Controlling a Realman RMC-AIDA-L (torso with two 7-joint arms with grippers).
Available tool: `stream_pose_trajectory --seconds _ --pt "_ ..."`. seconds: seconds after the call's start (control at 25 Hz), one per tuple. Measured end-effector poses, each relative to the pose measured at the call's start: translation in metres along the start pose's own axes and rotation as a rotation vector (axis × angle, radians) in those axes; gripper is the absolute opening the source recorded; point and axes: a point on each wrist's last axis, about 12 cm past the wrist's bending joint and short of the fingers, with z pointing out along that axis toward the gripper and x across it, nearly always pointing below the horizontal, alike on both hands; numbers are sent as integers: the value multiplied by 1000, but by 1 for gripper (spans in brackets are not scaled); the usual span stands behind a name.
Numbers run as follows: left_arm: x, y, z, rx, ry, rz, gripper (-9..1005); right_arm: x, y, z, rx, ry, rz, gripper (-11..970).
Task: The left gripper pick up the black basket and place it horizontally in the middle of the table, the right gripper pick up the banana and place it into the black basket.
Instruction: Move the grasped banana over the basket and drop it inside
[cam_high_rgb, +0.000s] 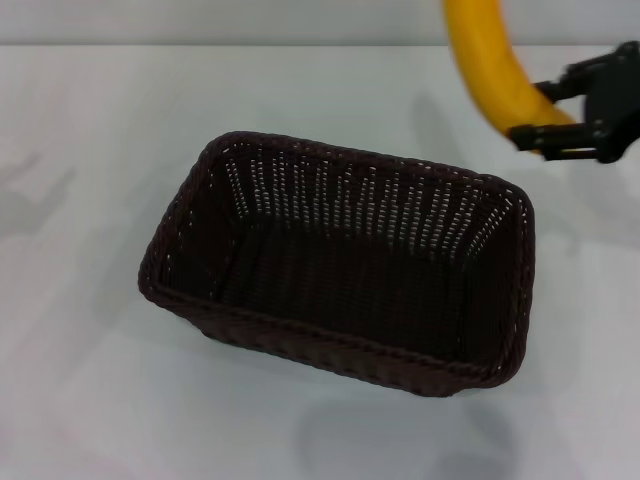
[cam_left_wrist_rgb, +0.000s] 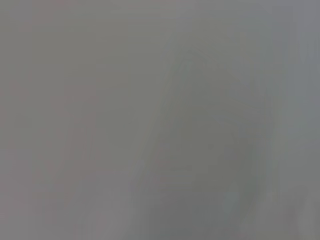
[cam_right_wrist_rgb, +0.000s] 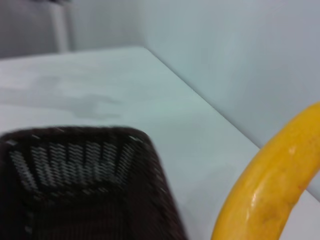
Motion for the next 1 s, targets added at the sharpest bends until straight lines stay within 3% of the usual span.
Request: stream_pose_trajectory --seconds 0.16,0.6,0.88,1.0 --pt "-1 1 -2 -12 -15 4 607 -5 9 9 -59 -25 -33 570" --pt "-4 2 -3 -17 -45 3 607 13 26 35 -258 -85 -34 604" --pt "-4 1 -4 -20 -65 7 607 19 29 44 -271 -84 -70 626" --pt "-4 1 -4 -20 -67 8 607 25 24 36 -233 -122 -64 727"
